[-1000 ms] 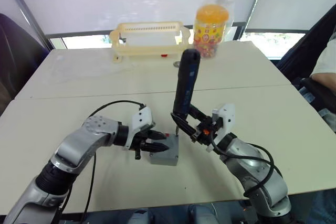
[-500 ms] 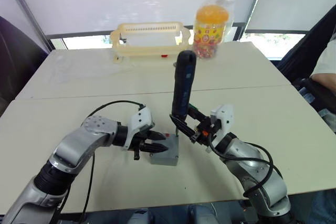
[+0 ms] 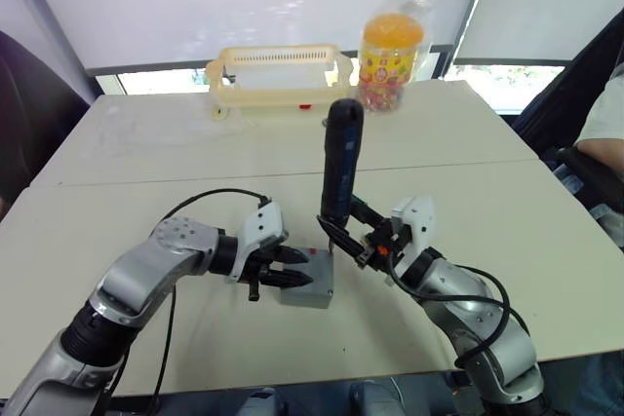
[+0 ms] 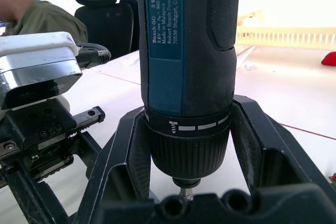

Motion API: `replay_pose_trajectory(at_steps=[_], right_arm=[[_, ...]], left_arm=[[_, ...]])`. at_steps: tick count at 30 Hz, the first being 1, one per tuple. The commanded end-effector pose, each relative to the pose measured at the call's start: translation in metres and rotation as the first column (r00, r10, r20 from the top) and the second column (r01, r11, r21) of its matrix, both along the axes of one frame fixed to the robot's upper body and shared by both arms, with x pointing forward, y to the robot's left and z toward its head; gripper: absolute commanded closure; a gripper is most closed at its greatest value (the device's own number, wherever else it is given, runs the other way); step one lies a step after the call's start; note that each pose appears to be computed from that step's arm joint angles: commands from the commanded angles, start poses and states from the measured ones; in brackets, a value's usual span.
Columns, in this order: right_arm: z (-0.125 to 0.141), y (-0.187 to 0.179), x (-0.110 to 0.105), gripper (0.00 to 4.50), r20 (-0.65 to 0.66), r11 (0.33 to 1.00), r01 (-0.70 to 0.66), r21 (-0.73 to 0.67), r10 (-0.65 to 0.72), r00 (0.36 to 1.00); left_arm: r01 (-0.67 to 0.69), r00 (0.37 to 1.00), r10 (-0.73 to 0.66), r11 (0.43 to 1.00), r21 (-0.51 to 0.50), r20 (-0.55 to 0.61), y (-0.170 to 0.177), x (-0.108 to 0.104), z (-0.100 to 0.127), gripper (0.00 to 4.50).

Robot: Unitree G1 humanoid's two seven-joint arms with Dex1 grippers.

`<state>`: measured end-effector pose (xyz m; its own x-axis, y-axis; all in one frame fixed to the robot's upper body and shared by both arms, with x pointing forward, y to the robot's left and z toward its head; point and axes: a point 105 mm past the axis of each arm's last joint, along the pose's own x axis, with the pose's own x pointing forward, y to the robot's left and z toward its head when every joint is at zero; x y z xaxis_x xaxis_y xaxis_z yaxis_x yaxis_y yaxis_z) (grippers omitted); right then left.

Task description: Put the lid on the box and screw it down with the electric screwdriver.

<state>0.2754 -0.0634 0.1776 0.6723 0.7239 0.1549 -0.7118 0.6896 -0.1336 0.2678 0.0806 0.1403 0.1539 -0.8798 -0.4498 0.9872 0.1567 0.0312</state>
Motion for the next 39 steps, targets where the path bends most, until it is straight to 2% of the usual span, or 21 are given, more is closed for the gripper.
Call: replay_pose_trajectory(at_steps=[1, 8, 14, 39], right_arm=[[-0.009, 0.001, 0.002, 2.73, -0.036, 1.000, 0.003, -0.018, -0.004, 0.999], [-0.011, 0.001, 0.002, 2.73, -0.029, 1.000, 0.002, -0.030, -0.003, 1.000], [-0.015, 0.000, 0.003, 2.73, -0.028, 0.999, 0.004, -0.047, -0.005, 1.000], [-0.028, 0.005, 0.007, 2.73, -0.060, 1.000, 0.016, -0.016, -0.017, 0.998]], left_arm=[[0.008, 1.000, -0.008, 1.000, 0.012, 0.012, -0.001, -0.002, 0.000, 2.71], [-0.008, 1.000, 0.008, 0.999, 0.038, -0.011, 0.005, -0.001, -0.020, 2.71], [-0.010, 1.000, 0.011, 0.999, 0.040, -0.015, 0.009, -0.002, -0.029, 2.71], [-0.030, 0.999, 0.031, 0.998, 0.054, -0.012, 0.019, -0.002, -0.037, 2.71]])
